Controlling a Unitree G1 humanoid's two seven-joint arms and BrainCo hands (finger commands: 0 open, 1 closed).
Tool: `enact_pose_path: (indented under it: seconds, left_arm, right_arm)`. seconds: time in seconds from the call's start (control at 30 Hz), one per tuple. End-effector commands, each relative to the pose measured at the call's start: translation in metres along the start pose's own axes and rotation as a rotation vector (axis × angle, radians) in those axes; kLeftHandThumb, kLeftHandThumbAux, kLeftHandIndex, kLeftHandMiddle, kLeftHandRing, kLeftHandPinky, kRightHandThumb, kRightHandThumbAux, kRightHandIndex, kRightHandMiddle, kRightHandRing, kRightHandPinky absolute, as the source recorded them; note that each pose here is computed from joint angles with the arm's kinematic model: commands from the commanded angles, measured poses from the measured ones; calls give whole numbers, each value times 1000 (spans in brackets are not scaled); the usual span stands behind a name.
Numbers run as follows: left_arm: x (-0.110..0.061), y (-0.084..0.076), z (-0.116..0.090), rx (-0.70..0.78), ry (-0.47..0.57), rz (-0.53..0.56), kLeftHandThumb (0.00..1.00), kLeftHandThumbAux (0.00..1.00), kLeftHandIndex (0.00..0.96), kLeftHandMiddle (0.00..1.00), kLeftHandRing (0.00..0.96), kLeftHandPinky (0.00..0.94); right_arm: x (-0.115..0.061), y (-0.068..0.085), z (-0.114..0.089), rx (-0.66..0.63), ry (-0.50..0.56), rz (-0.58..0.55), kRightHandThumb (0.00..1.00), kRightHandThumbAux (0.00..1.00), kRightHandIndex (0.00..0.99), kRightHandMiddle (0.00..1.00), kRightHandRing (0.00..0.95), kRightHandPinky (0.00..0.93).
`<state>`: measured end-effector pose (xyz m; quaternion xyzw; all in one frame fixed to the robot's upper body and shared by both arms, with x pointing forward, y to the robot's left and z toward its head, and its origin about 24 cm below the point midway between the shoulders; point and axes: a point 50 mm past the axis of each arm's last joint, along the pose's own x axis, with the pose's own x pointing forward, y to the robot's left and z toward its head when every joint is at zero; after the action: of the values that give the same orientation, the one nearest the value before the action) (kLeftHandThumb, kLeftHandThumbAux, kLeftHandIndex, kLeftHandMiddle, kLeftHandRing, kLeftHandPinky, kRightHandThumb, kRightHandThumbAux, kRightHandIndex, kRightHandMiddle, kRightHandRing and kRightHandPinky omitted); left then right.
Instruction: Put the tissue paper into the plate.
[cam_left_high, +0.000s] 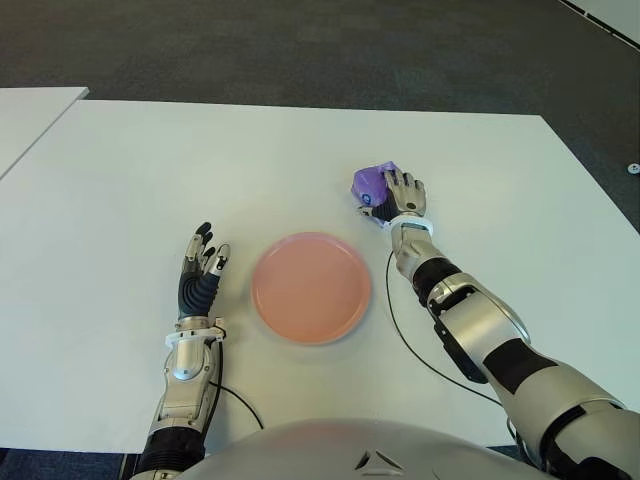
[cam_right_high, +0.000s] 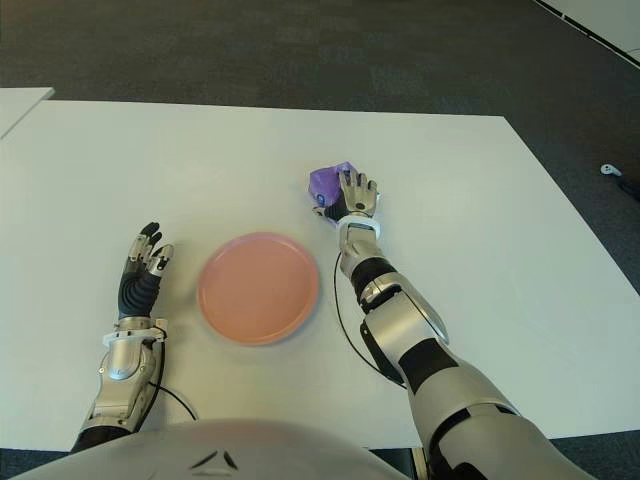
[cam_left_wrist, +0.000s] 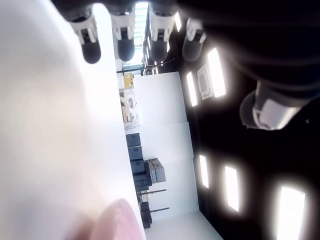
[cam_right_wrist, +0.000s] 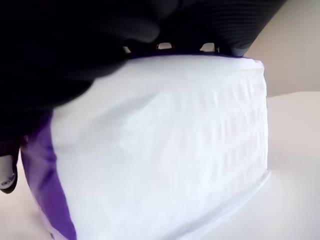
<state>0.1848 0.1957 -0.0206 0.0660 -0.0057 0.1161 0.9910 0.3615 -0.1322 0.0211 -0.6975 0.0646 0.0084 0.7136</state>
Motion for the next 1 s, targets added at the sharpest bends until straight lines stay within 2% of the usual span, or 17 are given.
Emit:
enact_pose_path:
  seconds: [0.03, 0.27, 0.57, 1.0]
  left_arm:
    - [-36, 4, -37, 28, 235, -15, 0, 381, 0, 0, 0, 0]
    - [-37, 4, -36, 31, 231, -17, 0, 373, 0, 0, 0, 0]
    - [-39, 5, -37, 32, 243, -12, 0, 378, 0, 0, 0, 0]
    - [-39, 5, -36, 33, 246, -13, 0, 378, 0, 0, 0, 0]
  right_arm:
    - [-49, 83, -11, -85, 14, 340, 96, 431, 0, 0, 0, 0]
    - [-58, 95, -13, -138, -11, 413, 85, 421, 0, 0, 0, 0]
    - [-61, 99, -9, -176, -38, 427, 67, 398, 0, 0, 0, 0]
    - [-63, 100, -8, -169, -42, 429, 47, 417, 0, 0, 0, 0]
